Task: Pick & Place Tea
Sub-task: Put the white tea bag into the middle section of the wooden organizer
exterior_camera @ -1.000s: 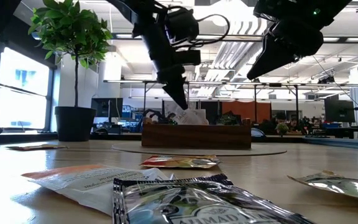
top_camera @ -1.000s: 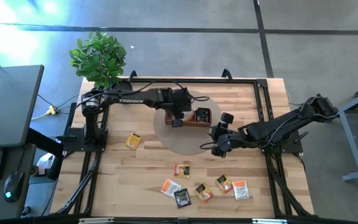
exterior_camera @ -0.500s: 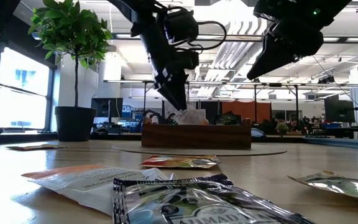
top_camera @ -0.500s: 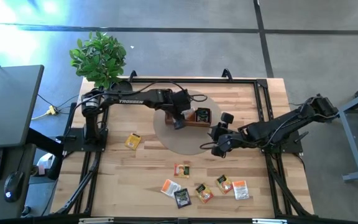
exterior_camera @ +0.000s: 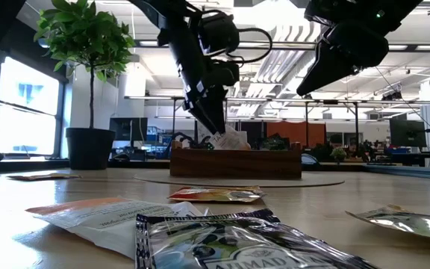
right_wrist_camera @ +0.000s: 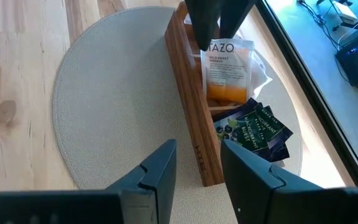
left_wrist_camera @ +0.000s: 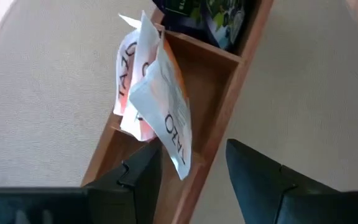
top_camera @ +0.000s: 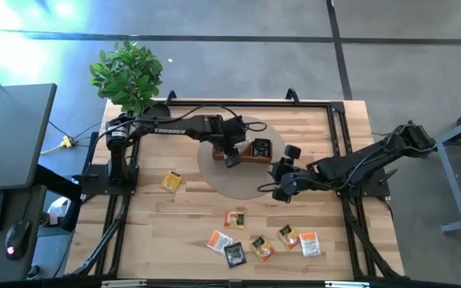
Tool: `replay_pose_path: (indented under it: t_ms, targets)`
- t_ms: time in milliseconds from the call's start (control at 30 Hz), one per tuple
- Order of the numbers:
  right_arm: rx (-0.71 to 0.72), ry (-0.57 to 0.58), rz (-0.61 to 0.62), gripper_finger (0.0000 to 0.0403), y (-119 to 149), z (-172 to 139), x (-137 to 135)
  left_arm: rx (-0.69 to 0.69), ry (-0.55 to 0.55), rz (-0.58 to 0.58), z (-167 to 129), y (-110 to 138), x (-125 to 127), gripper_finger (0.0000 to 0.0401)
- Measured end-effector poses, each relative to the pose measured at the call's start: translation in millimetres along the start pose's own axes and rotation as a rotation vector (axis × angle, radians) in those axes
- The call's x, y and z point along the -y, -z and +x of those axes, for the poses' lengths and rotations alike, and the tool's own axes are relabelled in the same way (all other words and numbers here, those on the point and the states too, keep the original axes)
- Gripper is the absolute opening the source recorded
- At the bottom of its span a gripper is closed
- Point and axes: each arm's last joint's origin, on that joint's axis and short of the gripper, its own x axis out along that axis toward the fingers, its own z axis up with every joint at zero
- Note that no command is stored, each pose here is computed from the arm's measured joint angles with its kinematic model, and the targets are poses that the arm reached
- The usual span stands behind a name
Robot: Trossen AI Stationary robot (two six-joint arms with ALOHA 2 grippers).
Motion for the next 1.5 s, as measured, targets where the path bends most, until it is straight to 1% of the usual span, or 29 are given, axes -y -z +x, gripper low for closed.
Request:
replay_pose_path:
  t_ms: [133,300,400,467,600,800,900,1000,1067,1133,1200,1300,1500]
  targets:
    - [0.0,0.0,-0.007,0.0123,0.0,-0.1,-0.1,0.004,-0.038,0.002,-0.2,-0.2,-1.1,0.0134]
    - [0.0,0.0,-0.007,0.0123,0.0,0.0,-0.1,0.008,-0.084,0.002,-0.2,-0.4,-2.6,0.0065]
    - [0.0,0.0,-0.007,0.0123,0.0,0.0,-0.1,0.009,-0.089,0.002,-0.3,-0.5,-2.7,0.0021]
    - [0.0,0.0,-0.007,0.0123,0.0,0.0,0.0,0.01,-0.089,0.0,-0.3,-0.5,-2.7,0.0006]
    - [0.0,0.0,-0.007,0.0123,0.0,0.0,0.0,0.01,-0.089,-0.005,-0.3,-0.5,-2.7,0.0012]
    - [0.0,0.0,-0.007,0.0123,0.0,0.0,0.0,0.009,-0.082,-0.003,-0.2,-0.5,-2.4,0.0002]
    - [0.0,0.0,-0.007,0.0123,0.0,0.0,0.0,0.008,-0.081,0.024,-0.5,-0.4,-2.3,0.0001]
    - [0.0,0.0,-0.008,0.0123,0.0,-0.1,-0.1,0.014,-0.081,0.07,-9.2,-1.0,-2.6,0.0001]
    - [0.0,0.0,-0.007,0.0123,0.0,0.0,-0.1,0.018,-0.081,0.103,-16.0,-5.8,-2.4,0.0001]
    - [0.0,0.0,-0.008,0.0123,0.1,0.0,-0.1,-0.016,-0.084,0.136,-23.7,-8.2,-2.6,0.0]
    - [0.0,0.0,-0.014,0.0123,0.0,0.0,-0.1,-0.007,-0.087,0.173,-33.8,-15.7,-2.4,0.0]
    - [0.0,0.0,-0.023,0.0123,0.0,0.0,-0.1,-0.02,-0.061,0.225,-46.0,-20.9,-1.6,0.0]
    - [0.0,0.0,-0.023,0.0123,0.0,0.0,-0.1,-0.051,-0.042,0.241,-53.9,-22.3,-1.3,0.0]
